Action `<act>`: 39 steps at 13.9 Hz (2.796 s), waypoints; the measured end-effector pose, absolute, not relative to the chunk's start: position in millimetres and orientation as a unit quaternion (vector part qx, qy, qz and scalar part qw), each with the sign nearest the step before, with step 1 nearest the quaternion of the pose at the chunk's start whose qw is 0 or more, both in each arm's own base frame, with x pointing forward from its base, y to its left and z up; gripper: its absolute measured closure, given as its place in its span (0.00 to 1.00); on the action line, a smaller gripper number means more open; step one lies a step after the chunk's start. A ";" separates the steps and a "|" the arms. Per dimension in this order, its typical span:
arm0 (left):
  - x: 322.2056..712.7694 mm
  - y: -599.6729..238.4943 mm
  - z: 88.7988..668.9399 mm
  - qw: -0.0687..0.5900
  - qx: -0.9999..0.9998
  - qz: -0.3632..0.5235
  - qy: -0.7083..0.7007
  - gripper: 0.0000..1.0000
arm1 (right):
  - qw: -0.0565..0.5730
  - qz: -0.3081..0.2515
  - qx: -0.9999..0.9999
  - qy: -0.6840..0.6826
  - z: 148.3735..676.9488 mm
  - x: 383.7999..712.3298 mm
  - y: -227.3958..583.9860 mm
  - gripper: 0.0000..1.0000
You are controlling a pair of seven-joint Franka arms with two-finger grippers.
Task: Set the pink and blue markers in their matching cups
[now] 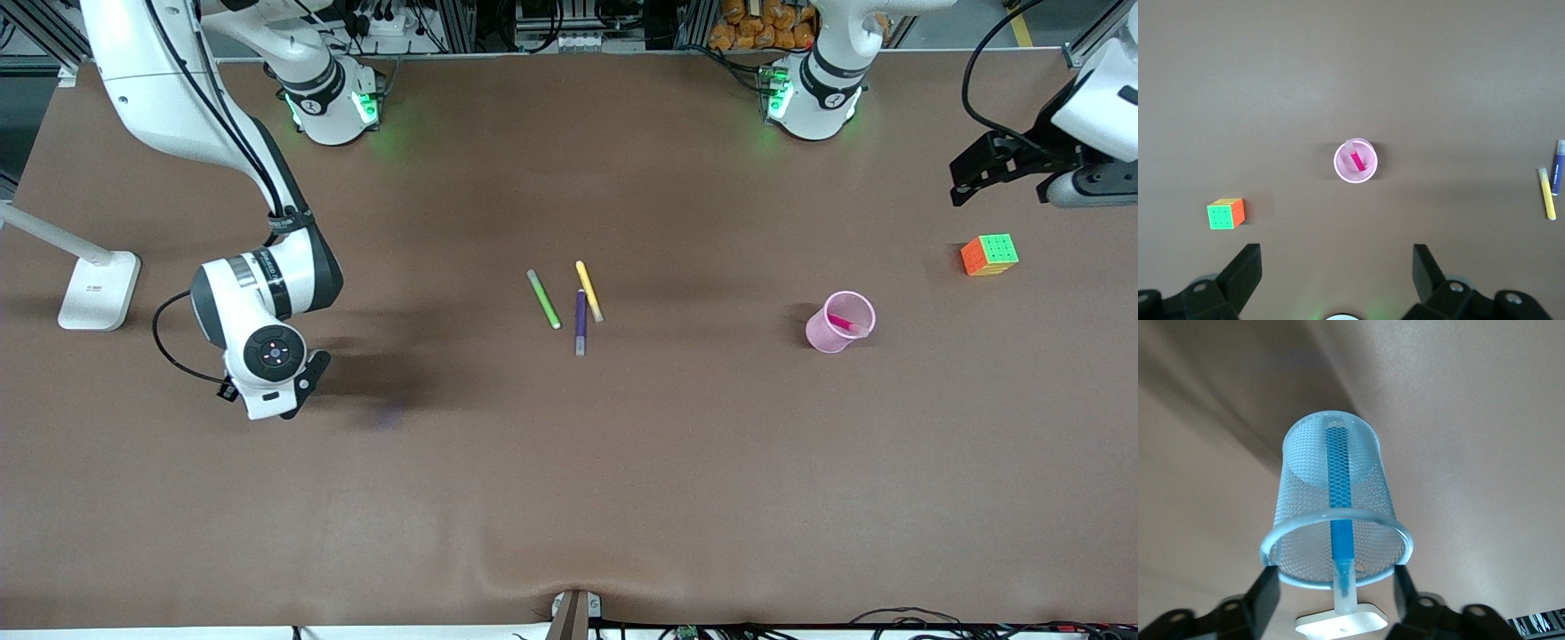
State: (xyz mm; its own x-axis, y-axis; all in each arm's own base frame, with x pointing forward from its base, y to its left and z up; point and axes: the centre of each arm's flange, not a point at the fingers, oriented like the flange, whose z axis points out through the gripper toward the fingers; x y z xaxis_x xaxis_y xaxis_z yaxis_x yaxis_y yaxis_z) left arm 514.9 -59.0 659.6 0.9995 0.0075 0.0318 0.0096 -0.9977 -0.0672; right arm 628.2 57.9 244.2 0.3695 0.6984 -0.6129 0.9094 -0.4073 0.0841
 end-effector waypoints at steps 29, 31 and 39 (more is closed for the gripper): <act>512.2 -45.6 659.3 0.039 -0.999 -0.024 -0.022 0.00 | 0.008 0.024 1.000 0.018 621.0 559.8 -29.0 0.00; 512.1 -45.7 659.8 0.039 -0.999 -0.025 -0.022 0.00 | 0.008 0.026 0.999 0.017 633.2 556.8 -29.6 0.00; 512.2 -45.5 667.6 0.038 -0.998 -0.034 -0.022 0.00 | 0.006 0.029 1.000 -0.002 660.5 535.9 -40.8 0.00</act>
State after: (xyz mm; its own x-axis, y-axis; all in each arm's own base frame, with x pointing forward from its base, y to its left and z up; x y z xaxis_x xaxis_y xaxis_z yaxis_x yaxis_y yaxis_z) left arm 512.2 -45.5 667.6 0.9967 0.0421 0.0689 0.0471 -0.9962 -0.0735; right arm 535.9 -40.8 660.5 0.9983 -0.0031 0.0585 -0.0038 -0.9999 0.0118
